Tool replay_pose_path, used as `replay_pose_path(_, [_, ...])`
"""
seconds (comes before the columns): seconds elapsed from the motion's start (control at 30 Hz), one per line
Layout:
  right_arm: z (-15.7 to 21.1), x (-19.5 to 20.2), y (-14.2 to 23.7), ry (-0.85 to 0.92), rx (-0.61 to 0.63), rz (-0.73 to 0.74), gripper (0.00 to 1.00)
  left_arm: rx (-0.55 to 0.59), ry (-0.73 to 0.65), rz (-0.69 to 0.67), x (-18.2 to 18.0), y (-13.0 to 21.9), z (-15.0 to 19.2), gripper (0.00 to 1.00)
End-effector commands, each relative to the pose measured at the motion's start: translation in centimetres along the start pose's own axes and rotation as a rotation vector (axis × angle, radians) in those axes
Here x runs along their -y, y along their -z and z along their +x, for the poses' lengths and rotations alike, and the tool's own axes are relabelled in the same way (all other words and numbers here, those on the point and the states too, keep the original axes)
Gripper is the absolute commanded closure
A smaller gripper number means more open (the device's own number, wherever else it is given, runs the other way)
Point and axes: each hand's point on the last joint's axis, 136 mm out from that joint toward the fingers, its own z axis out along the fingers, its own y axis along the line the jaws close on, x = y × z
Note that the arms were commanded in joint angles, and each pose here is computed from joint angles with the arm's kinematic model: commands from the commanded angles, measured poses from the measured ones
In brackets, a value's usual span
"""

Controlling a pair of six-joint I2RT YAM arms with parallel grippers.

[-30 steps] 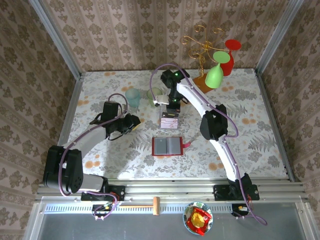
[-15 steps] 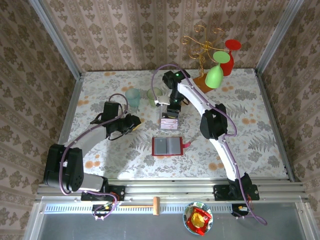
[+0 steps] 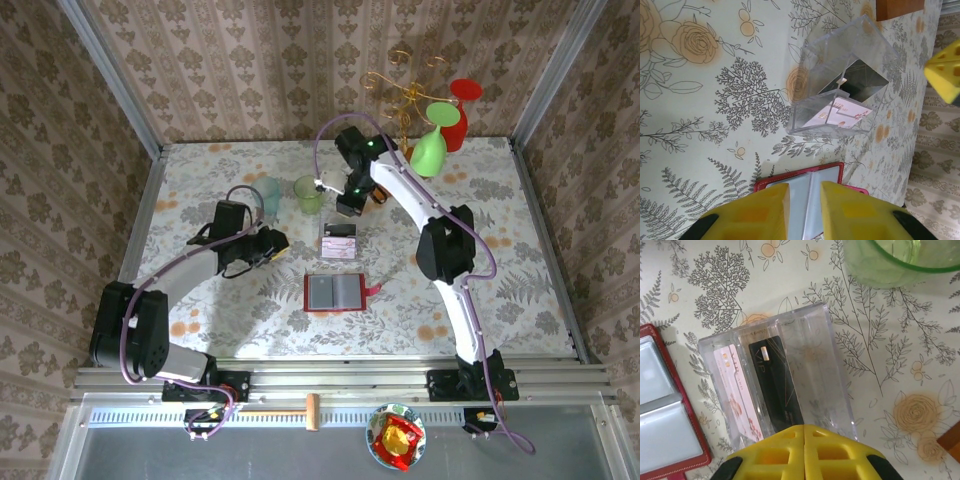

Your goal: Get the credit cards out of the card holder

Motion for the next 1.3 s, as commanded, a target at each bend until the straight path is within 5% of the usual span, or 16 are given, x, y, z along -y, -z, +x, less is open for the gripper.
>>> replay_pose_path(0.0, [-1.0,0.2,-0.4,-0.039,0.038,0.054,0.93,-0.013,-0.003,0.019,0.7,-0.2,0.0,0.76])
replay_pose_path(0.47, [-0.5,-0.2,-3.0,-0.065,0.033,0.111,0.97,-0.028,-0.003,0.024,0.6,-0.5,0.7,0.76])
replay_pose_path(0.8, [-1.9,-0.5,1.2,-0.157,0.151,0.169,0.93,-0.056,-0.015,0.023,0.8,-1.3,1.4,0.76])
replay_pose_path(1.13, [-1.0,-2.5,3.1,-0.577,0.329,0.145,0.92,-0.14,-0.022,0.014,0.7,-3.0,3.7,0.76])
replay_pose_path(1.27, [-0.7,-4.6,2.9,-0.758,0.391,0.072,0.98,-0.174,-0.015,0.003,0.0,-3.6,4.8,0.76])
